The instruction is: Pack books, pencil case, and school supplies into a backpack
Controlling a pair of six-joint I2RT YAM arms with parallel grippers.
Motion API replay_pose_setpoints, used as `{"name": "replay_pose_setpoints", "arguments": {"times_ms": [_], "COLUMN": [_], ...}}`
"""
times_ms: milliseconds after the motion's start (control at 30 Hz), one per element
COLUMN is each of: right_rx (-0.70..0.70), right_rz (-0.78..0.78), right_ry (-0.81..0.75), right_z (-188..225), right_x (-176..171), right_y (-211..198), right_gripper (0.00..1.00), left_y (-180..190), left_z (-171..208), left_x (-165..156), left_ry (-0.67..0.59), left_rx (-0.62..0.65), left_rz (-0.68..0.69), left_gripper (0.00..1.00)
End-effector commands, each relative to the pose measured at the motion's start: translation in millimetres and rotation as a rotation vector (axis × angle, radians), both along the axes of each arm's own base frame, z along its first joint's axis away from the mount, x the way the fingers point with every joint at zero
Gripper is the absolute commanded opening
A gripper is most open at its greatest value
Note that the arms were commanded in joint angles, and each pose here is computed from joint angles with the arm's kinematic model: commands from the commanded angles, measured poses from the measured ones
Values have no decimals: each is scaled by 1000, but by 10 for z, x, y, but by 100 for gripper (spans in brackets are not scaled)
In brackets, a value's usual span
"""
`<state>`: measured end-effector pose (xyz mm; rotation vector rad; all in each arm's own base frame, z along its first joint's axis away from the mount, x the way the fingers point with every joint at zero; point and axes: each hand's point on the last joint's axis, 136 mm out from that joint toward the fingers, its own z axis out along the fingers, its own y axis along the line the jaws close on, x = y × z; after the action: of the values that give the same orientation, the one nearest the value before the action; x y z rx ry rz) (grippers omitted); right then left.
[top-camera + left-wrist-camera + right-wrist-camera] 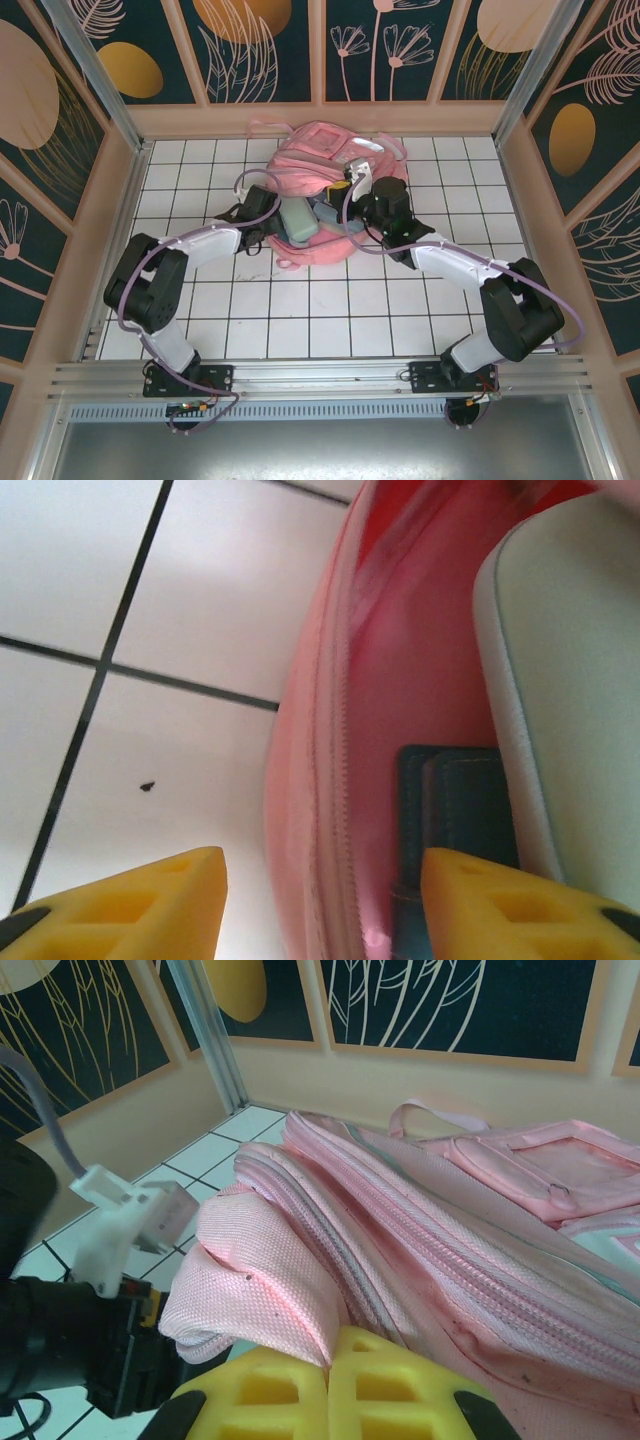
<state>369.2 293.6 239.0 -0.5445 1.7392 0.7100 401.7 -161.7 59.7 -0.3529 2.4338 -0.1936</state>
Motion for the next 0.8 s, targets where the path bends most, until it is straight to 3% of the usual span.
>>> {"name": "replay_pose_setpoints", "arguments": {"times_ms": [0, 67, 100, 367, 767], "right_rx": [62, 62, 61, 57, 29], "right_rz": [50, 50, 49, 46, 89], "right_ry": [-109, -112, -111, -114, -78], "right_z": [426, 427, 427, 431, 306], "right_x": [-41, -37, -36, -20, -90], "right_y": [134, 133, 133, 139, 318], "right_gripper": [0, 0, 0, 0, 0], "left_y": [65, 99, 112, 134, -423], "left_z": [-58, 58, 99, 828, 886], "left_x": [22, 22, 15, -135, -532], "left_ry": [6, -15, -20, -141, -159], "left_rx": [34, 35, 36, -92, -226], "left_rz": [22, 37, 42, 79, 44], "left_gripper": [29, 7, 0, 0, 0]}}
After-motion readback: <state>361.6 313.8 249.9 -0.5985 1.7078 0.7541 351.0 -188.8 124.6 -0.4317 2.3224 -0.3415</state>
